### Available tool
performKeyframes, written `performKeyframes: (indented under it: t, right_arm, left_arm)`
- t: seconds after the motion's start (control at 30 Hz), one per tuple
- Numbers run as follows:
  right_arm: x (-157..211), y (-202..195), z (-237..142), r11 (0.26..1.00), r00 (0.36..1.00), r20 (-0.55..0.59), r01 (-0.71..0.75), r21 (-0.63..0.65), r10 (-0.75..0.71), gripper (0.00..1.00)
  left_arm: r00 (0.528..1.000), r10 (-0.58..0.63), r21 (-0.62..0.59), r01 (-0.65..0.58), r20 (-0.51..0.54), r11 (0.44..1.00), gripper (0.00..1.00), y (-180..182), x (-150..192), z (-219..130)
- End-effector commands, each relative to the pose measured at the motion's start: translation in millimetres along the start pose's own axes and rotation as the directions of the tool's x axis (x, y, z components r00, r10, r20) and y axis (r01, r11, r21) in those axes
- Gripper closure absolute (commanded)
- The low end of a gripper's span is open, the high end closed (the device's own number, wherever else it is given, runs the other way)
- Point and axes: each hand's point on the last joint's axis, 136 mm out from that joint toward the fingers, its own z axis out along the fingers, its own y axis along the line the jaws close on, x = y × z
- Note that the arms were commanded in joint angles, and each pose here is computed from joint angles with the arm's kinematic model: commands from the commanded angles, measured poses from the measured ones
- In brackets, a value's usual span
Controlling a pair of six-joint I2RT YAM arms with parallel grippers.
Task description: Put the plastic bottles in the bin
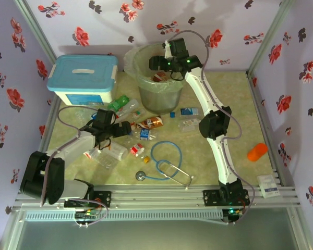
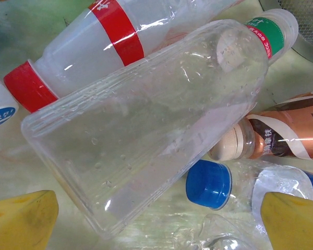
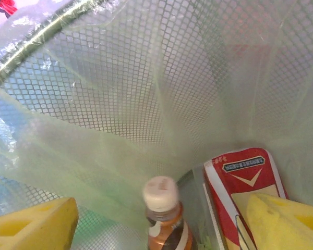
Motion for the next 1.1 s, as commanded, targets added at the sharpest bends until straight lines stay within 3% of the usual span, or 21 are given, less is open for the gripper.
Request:
performKeyframes:
  t: [0.0, 0.37, 0.73, 1.07]
  right_arm:
    - [-4.4, 12.2, -9.5, 1.000, 1.000, 0.014, 0.023, -0.003, -0.023, 0.13]
    - [-41.0, 49.3, -70.8, 0.996, 0.989, 0.125, 0.079, -0.047, -0.073, 0.03]
    - [-71.7, 80.7, -175.3, 0.994, 0.962, 0.259, 0.103, -0.041, -0.089, 0.01]
    - [-40.5, 18.8, -254.3, 0.995, 0.950, 0.310, -0.051, 0.087, 0.022, 0.01]
  left_arm:
    - [1.000, 0.002, 0.012, -0.002, 0.009, 1.000, 0.00, -6.9, -6.4, -4.4]
    - [0.999, 0.007, 0.025, -0.008, 0.033, 1.000, 0.00, -11.8, -15.0, -14.2]
    - [0.998, 0.017, 0.007, -0.017, 0.059, 1.000, 0.00, -10.6, -21.9, -25.5]
    - [0.998, 0.033, 0.004, -0.033, 0.061, 0.999, 0.00, -11.2, -24.0, -29.5]
